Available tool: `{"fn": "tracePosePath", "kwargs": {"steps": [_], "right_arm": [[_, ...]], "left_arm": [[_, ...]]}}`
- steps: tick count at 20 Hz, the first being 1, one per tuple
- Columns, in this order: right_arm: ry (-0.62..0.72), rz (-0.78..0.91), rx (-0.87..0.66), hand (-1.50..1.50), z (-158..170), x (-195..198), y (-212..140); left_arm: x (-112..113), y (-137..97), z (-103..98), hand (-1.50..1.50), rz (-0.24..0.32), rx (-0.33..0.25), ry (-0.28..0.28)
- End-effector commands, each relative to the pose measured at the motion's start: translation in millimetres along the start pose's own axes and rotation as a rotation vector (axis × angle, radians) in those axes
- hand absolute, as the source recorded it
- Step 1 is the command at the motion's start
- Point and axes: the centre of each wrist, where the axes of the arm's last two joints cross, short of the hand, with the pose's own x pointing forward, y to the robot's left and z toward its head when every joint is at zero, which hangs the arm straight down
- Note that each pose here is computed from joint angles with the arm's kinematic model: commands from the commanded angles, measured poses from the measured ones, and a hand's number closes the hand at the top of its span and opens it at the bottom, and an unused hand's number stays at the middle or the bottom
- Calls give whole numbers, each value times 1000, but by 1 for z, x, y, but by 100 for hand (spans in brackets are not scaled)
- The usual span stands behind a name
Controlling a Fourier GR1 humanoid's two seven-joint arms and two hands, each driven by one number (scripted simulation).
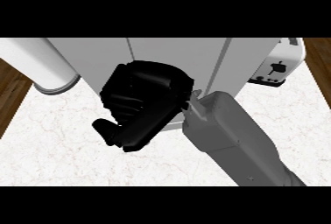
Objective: Pick up the bottled water, place it into the cabinet and close the cabinet
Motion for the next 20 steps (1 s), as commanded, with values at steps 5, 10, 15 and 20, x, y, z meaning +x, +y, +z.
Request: {"fn": "tracePosePath", "kwargs": {"steps": [5, 10, 15, 20], "right_arm": [[-90, 4, -206, 150, 21, -12, -52], [-152, 107, -246, 150, 29, -8, -76], [-215, 170, -283, -150, 28, 26, -77], [-282, 235, -356, -150, 8, 50, -70]], "left_arm": [[8, 3, 2, -150, -3, -2, -11], [-3, 7, 5, -150, 4, -6, -13], [-4, 5, 7, -150, 24, -13, 8], [-13, 0, -5, -150, 15, -24, -3]]}}
